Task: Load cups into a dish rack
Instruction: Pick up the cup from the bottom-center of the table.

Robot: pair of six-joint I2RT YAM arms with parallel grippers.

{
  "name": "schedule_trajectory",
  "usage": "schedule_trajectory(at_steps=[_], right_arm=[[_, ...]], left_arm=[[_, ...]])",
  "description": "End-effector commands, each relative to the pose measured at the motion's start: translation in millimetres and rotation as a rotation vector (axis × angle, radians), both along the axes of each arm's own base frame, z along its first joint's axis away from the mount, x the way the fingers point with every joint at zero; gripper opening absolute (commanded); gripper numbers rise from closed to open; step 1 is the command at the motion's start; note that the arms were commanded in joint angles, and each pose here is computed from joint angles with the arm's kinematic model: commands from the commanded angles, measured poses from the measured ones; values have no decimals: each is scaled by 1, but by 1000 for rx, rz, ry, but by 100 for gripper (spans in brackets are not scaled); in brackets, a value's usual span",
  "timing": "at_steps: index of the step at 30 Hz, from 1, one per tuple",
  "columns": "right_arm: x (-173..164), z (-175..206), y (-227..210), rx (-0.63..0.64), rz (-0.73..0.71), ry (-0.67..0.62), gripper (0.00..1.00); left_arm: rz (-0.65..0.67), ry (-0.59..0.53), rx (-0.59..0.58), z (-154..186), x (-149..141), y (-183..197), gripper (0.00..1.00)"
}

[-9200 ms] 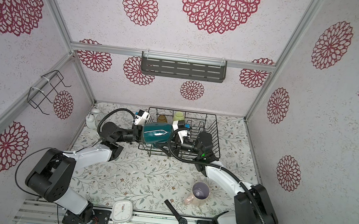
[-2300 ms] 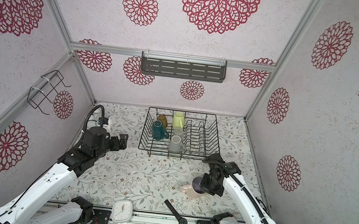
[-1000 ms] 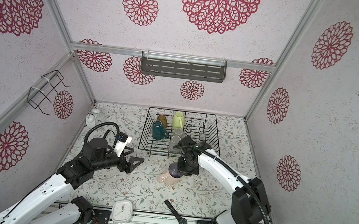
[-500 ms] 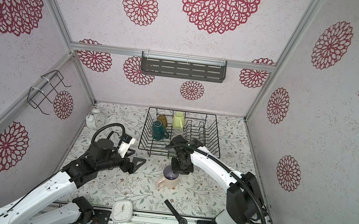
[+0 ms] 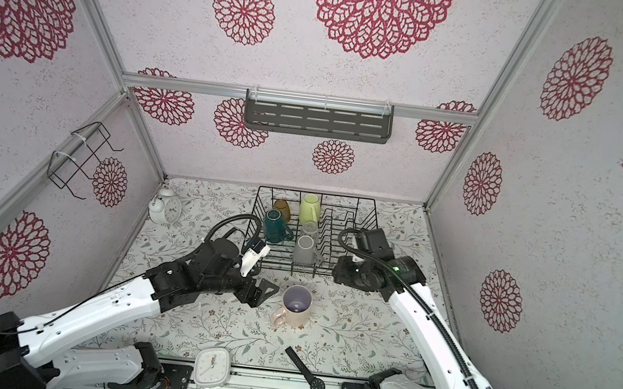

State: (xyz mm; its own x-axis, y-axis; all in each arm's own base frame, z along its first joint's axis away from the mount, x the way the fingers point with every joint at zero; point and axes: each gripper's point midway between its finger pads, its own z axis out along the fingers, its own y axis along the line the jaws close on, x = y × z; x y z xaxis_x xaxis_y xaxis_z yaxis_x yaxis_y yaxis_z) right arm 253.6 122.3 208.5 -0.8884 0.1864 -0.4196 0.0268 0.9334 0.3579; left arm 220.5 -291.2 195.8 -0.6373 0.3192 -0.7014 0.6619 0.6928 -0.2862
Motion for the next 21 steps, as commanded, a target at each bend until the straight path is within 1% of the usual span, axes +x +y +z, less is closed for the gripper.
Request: schedule_trajectory(at_steps=[1,3,5,7,11,14,15,19,20,21], right_arm=[[8,-7,-17,33,-59,-22,53],[11,-5,-24,50,-92,-45,53],[12,-3,-26,65,-94,-59,53],[14,0,-27,71,-100,-69,53],[14,7,-32,67,-125,-106,53],[13,21,-41,47,-149,-176,54],[13,25,-43,44,-154,-196,54],[10,28,-45,44,-162,-216,54],[10,26,-47,40,-169,-213,54],[10,26,-48,39,-182,-215,54]], left_arm=[[1,64,138,-26,-5,-10,88],[-13,104,226,-37,-8,-16,88],[-14,130,311,-48,-9,-15,89],[8,146,353,-54,-5,-14,88],[29,172,340,-53,-2,-23,85],[22,213,351,-58,-2,-30,82],[14,236,356,-60,-4,-33,76],[21,296,389,-77,-5,-39,73],[29,299,401,-81,-3,-38,71],[42,301,414,-83,-1,-38,66]])
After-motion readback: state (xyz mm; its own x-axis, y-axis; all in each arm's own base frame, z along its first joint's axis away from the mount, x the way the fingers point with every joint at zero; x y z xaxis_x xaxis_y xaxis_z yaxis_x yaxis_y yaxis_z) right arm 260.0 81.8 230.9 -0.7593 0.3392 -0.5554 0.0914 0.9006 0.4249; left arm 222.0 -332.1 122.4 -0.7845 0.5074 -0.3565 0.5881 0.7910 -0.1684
